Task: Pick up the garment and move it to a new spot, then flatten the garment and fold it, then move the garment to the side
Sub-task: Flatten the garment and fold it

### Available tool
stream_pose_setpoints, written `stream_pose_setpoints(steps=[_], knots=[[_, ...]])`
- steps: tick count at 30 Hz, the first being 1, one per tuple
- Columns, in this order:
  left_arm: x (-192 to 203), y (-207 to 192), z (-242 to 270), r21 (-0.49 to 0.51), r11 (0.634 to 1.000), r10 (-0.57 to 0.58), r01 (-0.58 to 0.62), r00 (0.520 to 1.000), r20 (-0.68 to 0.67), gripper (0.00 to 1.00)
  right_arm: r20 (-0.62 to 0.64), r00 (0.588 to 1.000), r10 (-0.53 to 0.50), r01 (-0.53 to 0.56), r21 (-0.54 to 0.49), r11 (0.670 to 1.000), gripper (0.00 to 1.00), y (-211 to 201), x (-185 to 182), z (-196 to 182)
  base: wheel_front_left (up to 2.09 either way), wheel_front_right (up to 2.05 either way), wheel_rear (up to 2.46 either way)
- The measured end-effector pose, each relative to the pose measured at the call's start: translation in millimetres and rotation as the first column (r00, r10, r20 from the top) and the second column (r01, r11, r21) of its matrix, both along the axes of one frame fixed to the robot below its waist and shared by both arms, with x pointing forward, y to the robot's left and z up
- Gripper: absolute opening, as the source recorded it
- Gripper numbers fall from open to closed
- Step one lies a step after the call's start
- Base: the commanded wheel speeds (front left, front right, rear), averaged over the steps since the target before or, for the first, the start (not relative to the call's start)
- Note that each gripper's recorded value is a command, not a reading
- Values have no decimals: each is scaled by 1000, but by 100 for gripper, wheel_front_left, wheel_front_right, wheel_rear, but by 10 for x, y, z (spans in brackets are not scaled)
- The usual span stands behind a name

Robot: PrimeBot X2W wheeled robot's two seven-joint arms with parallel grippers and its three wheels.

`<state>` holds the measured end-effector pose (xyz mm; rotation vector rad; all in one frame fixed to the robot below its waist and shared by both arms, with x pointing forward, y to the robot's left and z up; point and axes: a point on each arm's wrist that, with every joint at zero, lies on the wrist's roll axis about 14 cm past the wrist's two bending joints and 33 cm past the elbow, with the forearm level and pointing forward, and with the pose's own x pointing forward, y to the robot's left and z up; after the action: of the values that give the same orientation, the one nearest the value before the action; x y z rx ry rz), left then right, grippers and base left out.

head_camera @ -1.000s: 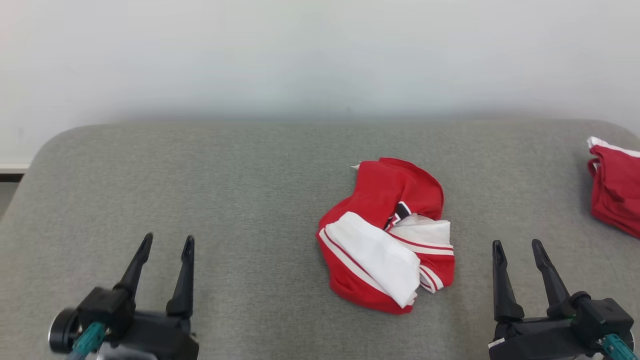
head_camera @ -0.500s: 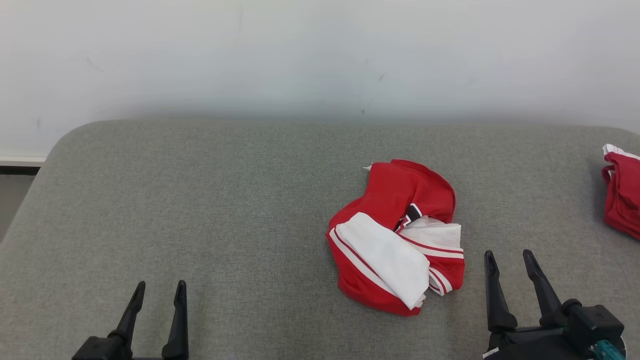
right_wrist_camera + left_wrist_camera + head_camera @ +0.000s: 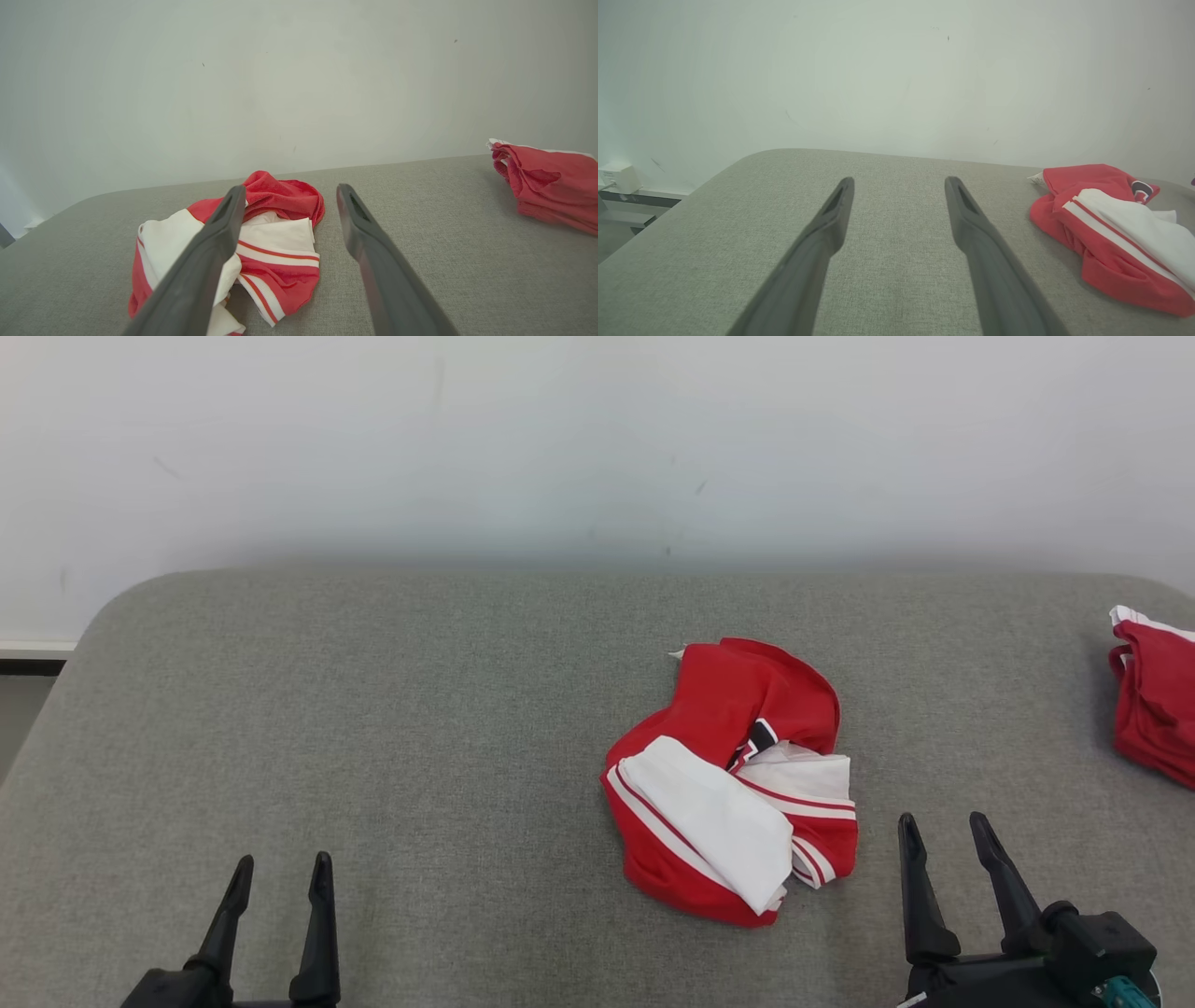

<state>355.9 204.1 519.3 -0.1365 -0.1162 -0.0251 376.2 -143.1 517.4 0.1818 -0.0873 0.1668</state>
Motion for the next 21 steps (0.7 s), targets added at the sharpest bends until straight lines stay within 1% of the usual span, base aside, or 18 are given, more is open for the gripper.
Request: stream_pose_setpoints(steps=[21], knots=[[-2, 23, 38, 13, 1000, -10, 10, 1000, 15, 100, -27, 1000, -3, 3, 13, 1000, 100, -8, -34, -91, 0, 0, 0]])
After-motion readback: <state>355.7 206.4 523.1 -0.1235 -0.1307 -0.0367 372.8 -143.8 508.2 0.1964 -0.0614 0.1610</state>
